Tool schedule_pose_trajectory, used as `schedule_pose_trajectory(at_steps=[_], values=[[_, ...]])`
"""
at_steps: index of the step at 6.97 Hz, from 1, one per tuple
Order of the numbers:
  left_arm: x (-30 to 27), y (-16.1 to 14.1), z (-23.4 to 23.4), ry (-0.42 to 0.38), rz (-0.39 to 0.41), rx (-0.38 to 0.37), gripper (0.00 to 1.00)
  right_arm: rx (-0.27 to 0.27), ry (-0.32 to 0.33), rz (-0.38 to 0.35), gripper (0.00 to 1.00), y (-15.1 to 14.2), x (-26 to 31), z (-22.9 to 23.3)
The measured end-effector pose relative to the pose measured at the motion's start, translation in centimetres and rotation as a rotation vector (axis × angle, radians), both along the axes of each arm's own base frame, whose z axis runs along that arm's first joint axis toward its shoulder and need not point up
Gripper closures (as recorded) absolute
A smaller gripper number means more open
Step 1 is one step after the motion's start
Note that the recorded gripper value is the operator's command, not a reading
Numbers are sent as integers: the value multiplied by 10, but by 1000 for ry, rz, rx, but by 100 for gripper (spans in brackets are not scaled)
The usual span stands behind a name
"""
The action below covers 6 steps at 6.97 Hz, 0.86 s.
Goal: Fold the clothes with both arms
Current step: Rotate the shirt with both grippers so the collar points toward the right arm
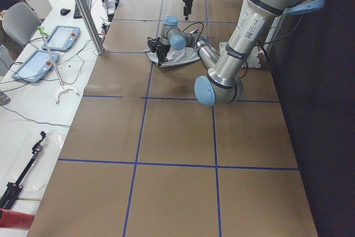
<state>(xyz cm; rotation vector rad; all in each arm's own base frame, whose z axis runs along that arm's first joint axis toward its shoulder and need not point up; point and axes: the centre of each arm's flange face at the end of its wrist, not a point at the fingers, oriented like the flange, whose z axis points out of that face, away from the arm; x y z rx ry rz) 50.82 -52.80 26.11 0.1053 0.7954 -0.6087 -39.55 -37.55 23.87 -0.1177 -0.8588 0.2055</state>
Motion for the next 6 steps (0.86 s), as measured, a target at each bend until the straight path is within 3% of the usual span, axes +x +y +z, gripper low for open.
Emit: schedule_pose_trajectory(at_steps=[3, 5, 6], values=[[28, -91, -20, 6, -12, 242, 100, 73, -24, 35, 0, -9, -8, -1], [42, -120, -13, -15, -45, 375, 100, 125, -72, 47, 0, -17, -19, 1], [46, -128, -5, -31, -66, 409, 60, 147, -76, 59, 0, -20, -22, 3]])
